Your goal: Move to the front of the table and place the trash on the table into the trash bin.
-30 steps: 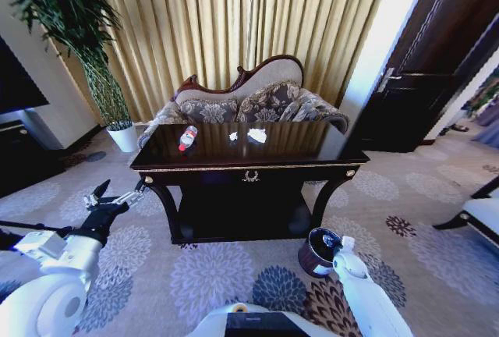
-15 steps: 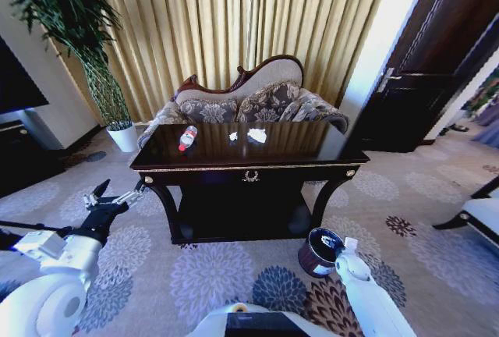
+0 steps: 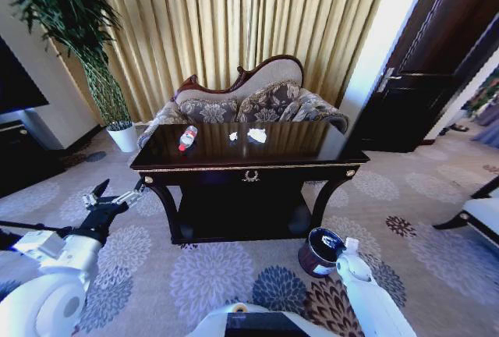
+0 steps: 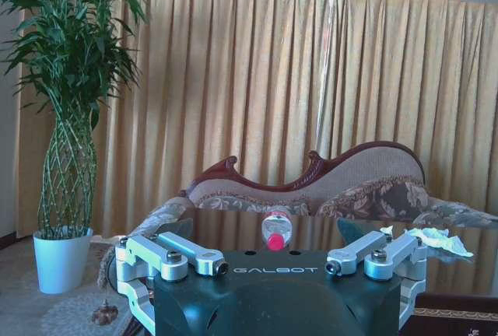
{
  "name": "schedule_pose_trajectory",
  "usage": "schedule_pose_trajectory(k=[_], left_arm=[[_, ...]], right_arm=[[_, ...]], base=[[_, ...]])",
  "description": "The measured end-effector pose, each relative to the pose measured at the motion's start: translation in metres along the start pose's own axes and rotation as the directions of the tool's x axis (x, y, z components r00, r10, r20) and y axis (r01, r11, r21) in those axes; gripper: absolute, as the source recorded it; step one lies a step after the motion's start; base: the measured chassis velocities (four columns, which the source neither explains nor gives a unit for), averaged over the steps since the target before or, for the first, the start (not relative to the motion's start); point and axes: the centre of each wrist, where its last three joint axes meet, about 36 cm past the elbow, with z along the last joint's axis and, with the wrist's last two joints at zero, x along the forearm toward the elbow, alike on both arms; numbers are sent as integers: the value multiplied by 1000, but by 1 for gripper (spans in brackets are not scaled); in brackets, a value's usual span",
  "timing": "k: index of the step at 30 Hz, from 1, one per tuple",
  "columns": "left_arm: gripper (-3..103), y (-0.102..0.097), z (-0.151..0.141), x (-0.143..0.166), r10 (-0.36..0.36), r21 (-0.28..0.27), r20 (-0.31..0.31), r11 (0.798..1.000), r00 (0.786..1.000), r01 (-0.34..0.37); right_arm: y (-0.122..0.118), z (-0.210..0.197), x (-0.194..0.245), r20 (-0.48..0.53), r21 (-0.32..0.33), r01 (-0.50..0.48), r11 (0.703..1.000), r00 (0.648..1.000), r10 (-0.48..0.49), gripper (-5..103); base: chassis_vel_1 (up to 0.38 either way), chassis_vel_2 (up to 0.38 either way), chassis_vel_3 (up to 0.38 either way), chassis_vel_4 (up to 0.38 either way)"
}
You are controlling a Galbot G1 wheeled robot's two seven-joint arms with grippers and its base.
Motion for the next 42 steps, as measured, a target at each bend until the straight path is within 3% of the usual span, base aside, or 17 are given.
schedule_pose_trajectory(k=[2, 3, 6, 8, 11, 12, 15, 19, 28, 42], left_arm=[[100, 0, 0, 0, 1, 2, 0, 1000, 1000, -1], [100, 0, 0, 0, 1, 2, 0, 1000, 1000, -1], [100, 0, 0, 0, 0, 3, 2, 1000, 1000, 0], [100, 0, 0, 0, -2, 2, 4, 1000, 1000, 2], [100, 0, -1, -1, 0, 3, 8, 1000, 1000, 0], [100, 0, -1, -1, 0, 3, 8, 1000, 1000, 0], [100, 0, -1, -1, 0, 3, 11, 1000, 1000, 0], [100, 1, -3, -2, -3, 1, 21, 1000, 1000, 3], [100, 5, -10, -3, -7, -1, 36, 1000, 999, 7], [100, 7, -11, -2, -12, -8, 35, 1000, 999, 12]], right_arm=[[9, -35, 27, 106, -35, 107, 994, 989, -103, 100], [9, -35, 27, 106, -35, 107, 994, 989, -103, 100], [23, -85, 76, 281, 6, 246, 969, 930, -238, 100], [27, -93, 86, 309, 6, 271, 963, 915, -259, 100], [47, -131, 133, 439, 23, 366, 930, 832, -339, 100], [47, -131, 133, 439, 23, 366, 930, 832, -339, 100], [58, -161, 177, 519, 72, 424, 903, 757, -397, 100], [63, -174, 204, 555, 108, 436, 893, 719, -418, 100], [60, -173, 243, 565, 165, 423, 891, 699, -437, 100], [62, -170, 244, 559, 175, 411, 895, 707, -433, 100]], base=[[0, 0, 0, 0], [0, 0, 0, 0], [0, 0, 0, 0], [0, 0, 0, 0], [0, 0, 0, 0], [0, 0, 0, 0], [0, 0, 0, 0], [0, 0, 0, 0], [0, 0, 0, 0], [0, 0, 0, 0]])
